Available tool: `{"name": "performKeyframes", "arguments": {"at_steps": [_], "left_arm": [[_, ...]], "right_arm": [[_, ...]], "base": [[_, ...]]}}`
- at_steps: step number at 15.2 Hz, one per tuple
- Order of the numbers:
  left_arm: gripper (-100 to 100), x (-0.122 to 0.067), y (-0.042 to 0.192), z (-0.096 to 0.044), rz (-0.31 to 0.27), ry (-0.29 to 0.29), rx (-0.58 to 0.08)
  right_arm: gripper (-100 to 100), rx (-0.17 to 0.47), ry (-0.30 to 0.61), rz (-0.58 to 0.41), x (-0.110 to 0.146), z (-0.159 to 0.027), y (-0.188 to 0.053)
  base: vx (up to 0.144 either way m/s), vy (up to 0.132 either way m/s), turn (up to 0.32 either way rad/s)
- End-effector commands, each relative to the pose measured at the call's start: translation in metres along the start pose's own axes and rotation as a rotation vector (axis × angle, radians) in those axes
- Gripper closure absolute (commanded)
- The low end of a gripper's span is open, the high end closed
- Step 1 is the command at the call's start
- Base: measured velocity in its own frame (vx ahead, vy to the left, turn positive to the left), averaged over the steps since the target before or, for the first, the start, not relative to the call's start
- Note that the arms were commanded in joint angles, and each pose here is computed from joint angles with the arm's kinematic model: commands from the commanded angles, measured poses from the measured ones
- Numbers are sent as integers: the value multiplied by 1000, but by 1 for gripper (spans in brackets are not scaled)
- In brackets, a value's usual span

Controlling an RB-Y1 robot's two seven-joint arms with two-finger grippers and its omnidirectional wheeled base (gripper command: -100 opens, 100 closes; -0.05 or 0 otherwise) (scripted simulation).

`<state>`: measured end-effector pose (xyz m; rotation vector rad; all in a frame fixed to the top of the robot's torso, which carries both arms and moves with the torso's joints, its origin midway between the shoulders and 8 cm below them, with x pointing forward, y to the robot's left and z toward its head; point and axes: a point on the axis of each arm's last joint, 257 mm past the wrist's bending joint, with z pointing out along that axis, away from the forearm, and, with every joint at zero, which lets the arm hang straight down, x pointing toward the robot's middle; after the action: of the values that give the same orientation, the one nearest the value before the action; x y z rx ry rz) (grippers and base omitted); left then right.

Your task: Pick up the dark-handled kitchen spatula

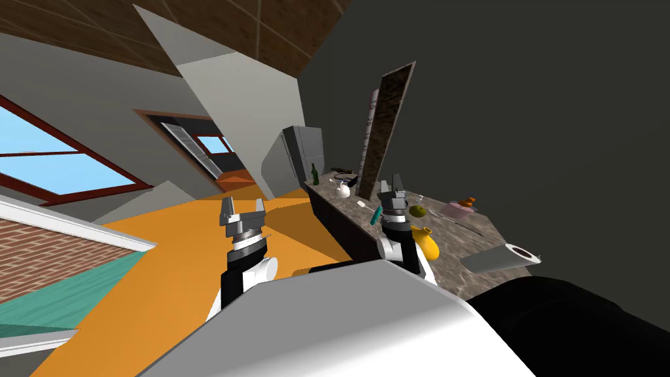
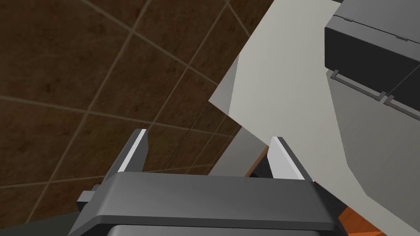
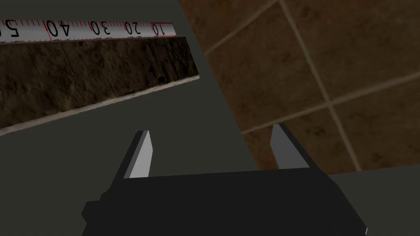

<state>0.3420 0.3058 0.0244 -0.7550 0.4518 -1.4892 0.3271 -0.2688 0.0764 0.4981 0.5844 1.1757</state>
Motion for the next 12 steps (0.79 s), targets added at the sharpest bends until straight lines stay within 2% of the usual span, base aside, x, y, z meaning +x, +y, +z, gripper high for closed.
{"name": "performKeyframes", "arguments": {"at_steps": [1,7,8,9,10,11,12], "left_arm": [[0,0,0,0,0,0,0],[0,0,0,0,0,0,0],[0,0,0,0,0,0,0],[0,0,0,0,0,0,0],[0,0,0,0,0,0,0],[0,0,0,0,0,0,0],[0,0,0,0,0,0,0]], "right_arm": [[-100,12,45,-14,7,-4,-6],[-100,73,165,-50,25,-25,-30],[-100,106,204,-61,30,-36,-42],[-100,105,212,-63,31,-37,-42],[-100,143,249,-74,36,-50,-55],[-100,141,263,-78,37,-50,-55],[-100,185,301,-88,41,-66,-69]], "base": [[2,22,26],[5,87,38],[12,106,57],[10,100,37],[13,129,70],[14,132,51],[12,138,71]]}}
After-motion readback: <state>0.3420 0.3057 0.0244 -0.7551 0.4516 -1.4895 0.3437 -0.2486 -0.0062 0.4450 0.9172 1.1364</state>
